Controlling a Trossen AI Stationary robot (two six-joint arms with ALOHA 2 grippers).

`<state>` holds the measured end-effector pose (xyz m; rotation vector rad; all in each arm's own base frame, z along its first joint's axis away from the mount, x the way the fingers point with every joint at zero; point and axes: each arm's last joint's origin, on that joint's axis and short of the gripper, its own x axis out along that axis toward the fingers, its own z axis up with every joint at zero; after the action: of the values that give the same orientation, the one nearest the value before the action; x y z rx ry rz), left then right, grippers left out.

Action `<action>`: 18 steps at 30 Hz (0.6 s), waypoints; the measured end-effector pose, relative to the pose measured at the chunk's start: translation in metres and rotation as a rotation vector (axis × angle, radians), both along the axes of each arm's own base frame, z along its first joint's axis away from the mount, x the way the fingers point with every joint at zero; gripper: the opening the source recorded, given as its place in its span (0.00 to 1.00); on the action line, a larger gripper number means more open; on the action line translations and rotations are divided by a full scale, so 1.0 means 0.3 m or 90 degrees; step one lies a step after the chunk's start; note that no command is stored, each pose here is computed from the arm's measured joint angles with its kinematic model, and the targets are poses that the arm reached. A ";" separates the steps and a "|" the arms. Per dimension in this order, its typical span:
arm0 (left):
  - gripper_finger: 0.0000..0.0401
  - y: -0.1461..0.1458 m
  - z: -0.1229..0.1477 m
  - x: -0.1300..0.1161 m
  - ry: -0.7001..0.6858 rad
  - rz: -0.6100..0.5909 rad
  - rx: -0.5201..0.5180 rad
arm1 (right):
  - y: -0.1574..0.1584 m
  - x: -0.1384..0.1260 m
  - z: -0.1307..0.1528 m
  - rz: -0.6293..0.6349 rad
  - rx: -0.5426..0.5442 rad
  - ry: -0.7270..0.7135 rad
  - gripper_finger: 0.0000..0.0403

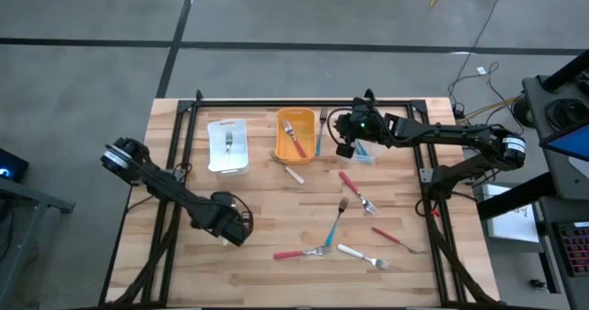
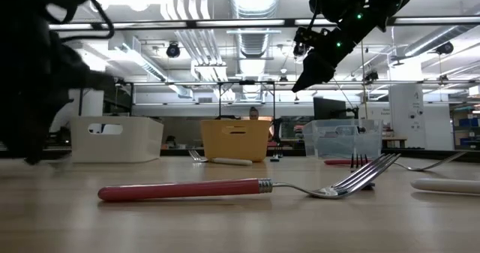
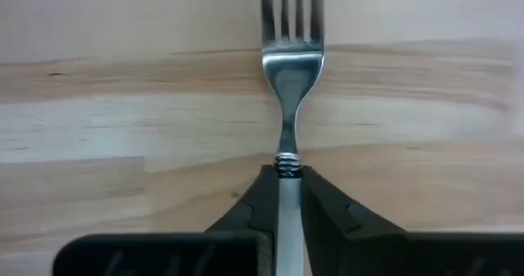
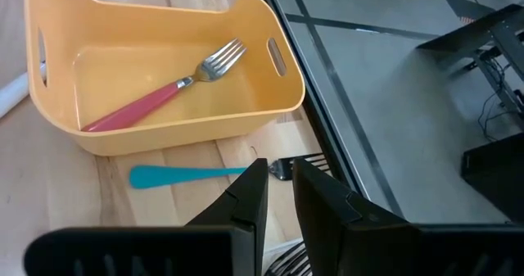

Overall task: Sort silverware by color (type)
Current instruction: Put the white fork into the white bin

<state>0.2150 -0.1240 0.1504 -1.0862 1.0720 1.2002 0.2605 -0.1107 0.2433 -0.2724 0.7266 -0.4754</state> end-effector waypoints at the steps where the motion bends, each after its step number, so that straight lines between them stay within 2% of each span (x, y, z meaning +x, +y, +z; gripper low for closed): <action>1: 0.01 -0.001 0.012 0.005 -0.010 -0.004 0.004 | 0.000 0.000 0.000 0.000 0.000 0.000 0.13; 5: 0.01 -0.013 0.085 0.038 -0.041 -0.042 0.037 | 0.000 0.000 0.000 -0.001 0.002 -0.001 0.13; 13: 0.01 0.021 0.249 0.078 -0.002 -0.080 0.117 | 0.000 0.000 0.000 -0.001 0.004 -0.002 0.13; 18: 0.00 0.035 0.288 0.110 -0.023 -0.097 0.110 | 0.000 0.000 0.000 0.000 0.004 -0.002 0.13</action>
<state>0.2479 -0.1136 0.2370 -0.8745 0.9853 1.1247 0.2605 -0.1106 0.2432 -0.2647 0.7251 -0.4737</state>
